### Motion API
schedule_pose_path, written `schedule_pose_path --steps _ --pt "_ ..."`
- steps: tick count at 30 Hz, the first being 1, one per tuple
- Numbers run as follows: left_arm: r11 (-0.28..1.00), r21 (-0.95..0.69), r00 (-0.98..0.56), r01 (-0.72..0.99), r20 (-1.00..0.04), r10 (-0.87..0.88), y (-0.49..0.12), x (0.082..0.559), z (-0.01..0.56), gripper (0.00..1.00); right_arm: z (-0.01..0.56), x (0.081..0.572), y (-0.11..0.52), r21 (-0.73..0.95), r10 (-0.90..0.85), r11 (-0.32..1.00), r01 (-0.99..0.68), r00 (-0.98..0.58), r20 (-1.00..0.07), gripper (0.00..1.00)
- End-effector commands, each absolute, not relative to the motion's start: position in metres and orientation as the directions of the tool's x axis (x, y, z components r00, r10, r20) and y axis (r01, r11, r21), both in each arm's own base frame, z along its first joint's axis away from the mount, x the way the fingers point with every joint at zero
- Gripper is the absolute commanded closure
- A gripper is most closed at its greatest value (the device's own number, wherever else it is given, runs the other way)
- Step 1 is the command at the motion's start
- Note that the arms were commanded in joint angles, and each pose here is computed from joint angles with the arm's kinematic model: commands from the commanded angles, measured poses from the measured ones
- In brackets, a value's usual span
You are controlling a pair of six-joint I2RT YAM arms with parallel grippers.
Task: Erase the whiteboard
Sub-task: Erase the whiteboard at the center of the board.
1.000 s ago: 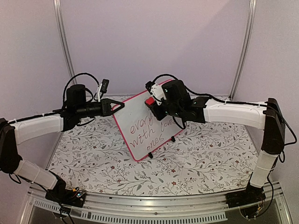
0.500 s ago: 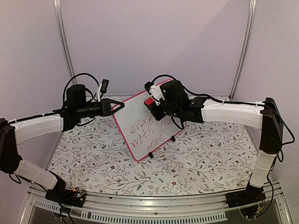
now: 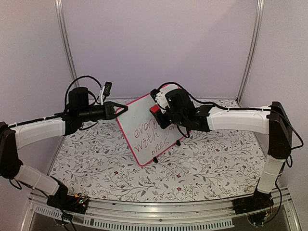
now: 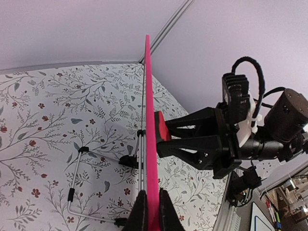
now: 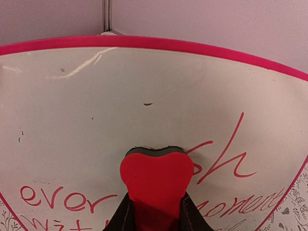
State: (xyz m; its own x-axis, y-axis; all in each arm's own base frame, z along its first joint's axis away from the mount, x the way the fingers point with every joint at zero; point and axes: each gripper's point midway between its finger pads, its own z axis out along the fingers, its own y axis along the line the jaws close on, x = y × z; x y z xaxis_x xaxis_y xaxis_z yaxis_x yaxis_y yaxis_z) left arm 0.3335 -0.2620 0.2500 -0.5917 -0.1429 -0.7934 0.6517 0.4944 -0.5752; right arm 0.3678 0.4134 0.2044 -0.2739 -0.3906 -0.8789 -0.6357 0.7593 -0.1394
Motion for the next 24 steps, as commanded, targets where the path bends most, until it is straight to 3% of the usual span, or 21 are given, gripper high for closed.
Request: schedule_pose_path --steps 1,24 --pt "0.397 -0.595 -0.609 0.698 -0.786 -0.108 -0.276 0.311 0.258 1.0 0.167 0.358 0.402 -0.156 -0.462 0.748 -0.645 -0.338 -0.82 0.75" --pt "0.397 -0.594 -0.608 0.699 -0.787 -0.108 -0.276 0.311 0.259 1.0 0.153 0.352 0.393 -0.141 -0.46 0.756 -0.64 -0.366 -0.809 0.75"
